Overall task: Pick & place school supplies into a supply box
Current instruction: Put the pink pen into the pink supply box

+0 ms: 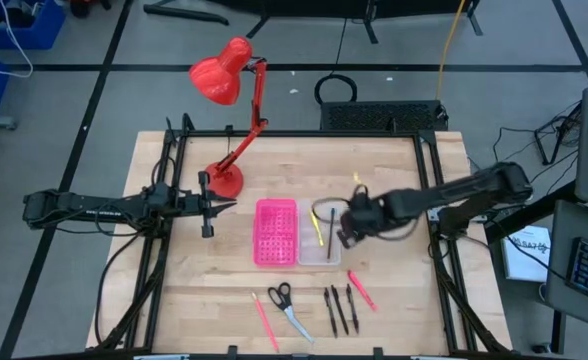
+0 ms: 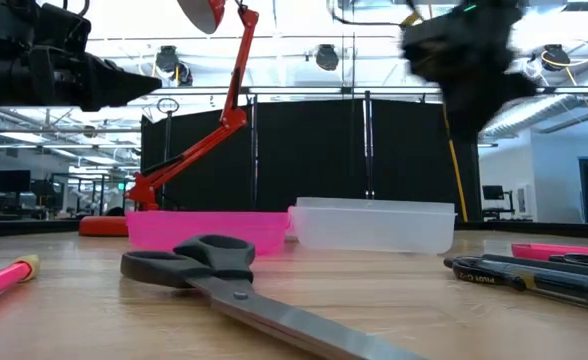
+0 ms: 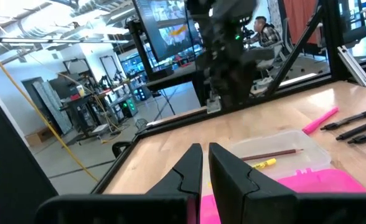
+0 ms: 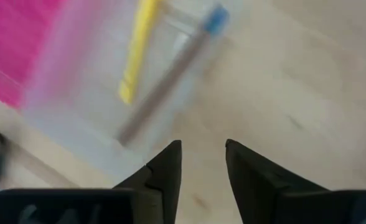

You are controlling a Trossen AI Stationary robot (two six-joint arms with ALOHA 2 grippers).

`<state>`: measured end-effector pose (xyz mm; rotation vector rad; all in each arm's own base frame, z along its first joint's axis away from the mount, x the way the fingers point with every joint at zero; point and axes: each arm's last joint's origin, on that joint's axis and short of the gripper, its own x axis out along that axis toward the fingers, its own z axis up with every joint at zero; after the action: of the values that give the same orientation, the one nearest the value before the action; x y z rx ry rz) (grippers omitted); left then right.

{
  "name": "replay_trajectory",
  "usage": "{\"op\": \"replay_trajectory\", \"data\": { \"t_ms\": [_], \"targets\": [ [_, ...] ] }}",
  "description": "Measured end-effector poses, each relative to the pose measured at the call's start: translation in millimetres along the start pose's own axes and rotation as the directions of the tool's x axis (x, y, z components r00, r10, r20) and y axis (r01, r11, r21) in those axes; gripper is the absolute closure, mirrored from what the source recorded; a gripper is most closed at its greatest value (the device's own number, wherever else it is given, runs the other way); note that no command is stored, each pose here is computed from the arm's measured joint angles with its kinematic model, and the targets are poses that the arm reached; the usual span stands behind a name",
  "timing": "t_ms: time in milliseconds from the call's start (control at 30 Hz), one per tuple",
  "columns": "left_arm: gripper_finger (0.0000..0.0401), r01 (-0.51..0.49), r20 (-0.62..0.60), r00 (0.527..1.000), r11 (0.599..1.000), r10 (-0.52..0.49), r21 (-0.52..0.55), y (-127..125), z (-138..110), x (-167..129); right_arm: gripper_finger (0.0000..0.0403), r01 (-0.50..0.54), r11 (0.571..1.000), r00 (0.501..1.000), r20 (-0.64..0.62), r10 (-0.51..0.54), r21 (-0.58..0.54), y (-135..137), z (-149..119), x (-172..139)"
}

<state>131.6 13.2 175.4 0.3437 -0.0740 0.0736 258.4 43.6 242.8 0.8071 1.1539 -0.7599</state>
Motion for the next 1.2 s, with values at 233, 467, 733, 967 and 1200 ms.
{"op": "replay_trajectory", "data": {
  "t_ms": [233,467,733,967,1200],
  "targets": [
    [0.0364,0.003,-0.009,1.000,1.000,-0.003,-0.002,0,-1,0,0.0312,-0.022,1.000,0.999,-0.024,0.022,-0.009,13,-62,-11],
    [0.0364,0.005,-0.015,1.000,1.000,-0.005,-0.003,0,-1,0,0.0373,-0.039,0.999,0.999,-0.006,0.038,-0.034,28,-109,0],
    [0.0364,0.008,-0.025,1.000,1.000,-0.008,-0.003,-1,-2,0,0.0402,-0.051,0.997,0.997,-0.058,0.048,-0.065,57,-142,30],
    [0.0364,0.014,-0.041,0.999,1.000,-0.014,-0.005,-1,-4,0,0.0399,0.067,0.988,0.987,-0.135,-0.086,-0.141,74,-154,37],
    [0.0364,0.021,-0.059,0.998,1.000,-0.021,-0.007,-2,-6,0,0.0339,0.040,0.977,0.987,-0.143,-0.071,-0.209,80,-158,50]
  ]
}}
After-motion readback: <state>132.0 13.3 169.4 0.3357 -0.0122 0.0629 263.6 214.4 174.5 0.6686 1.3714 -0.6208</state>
